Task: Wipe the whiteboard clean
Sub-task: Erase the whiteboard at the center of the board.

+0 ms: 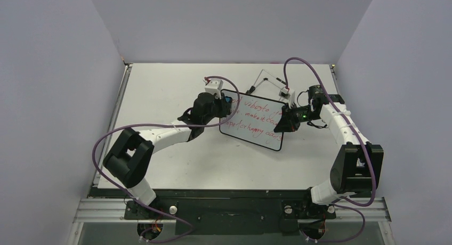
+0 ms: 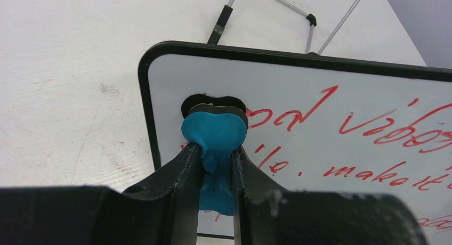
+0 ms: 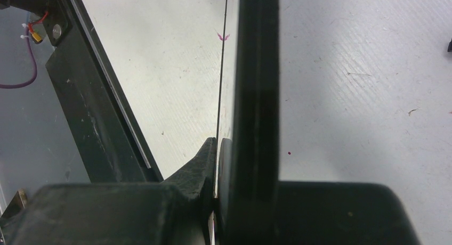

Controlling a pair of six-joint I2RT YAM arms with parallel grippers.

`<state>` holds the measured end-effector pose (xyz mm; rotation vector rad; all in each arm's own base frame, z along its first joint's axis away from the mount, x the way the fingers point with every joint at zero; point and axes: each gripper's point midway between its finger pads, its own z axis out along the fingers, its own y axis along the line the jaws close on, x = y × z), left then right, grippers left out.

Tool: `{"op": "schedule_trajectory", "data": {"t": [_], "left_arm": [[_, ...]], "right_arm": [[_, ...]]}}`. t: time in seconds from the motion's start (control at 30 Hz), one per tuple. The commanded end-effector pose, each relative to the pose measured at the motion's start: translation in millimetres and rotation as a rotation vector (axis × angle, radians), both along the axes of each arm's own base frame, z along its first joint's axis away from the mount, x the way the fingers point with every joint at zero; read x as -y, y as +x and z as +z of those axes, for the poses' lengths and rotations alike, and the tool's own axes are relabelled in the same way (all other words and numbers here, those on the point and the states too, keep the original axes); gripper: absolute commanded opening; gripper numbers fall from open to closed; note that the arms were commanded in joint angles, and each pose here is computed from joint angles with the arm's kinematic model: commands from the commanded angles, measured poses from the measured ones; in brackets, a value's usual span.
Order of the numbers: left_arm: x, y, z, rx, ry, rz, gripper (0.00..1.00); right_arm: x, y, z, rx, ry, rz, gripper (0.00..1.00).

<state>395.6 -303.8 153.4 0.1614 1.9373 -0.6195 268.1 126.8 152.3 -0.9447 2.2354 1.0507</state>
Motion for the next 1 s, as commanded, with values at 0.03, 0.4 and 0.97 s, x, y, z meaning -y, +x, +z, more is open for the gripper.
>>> {"op": "schedule_trajectory", "data": {"t": [0.03,0.4,0.97], "left_arm": [[22,-3,13,0.041,-0.021,-0.063,0.0],[14,-7,-12,0.003,-0.003,-0.061,0.0],[-2,42,33,0.037,-0.063,-0.019,0.0]], "right_arm": [[-8,-9,-2,0.017,-0.012,0.091,0.0],[-7,-9,-1,0.023,-0.012,0.092,0.0],[-8,-10,-1,0.021,-0.014,0.099,0.0]]}}
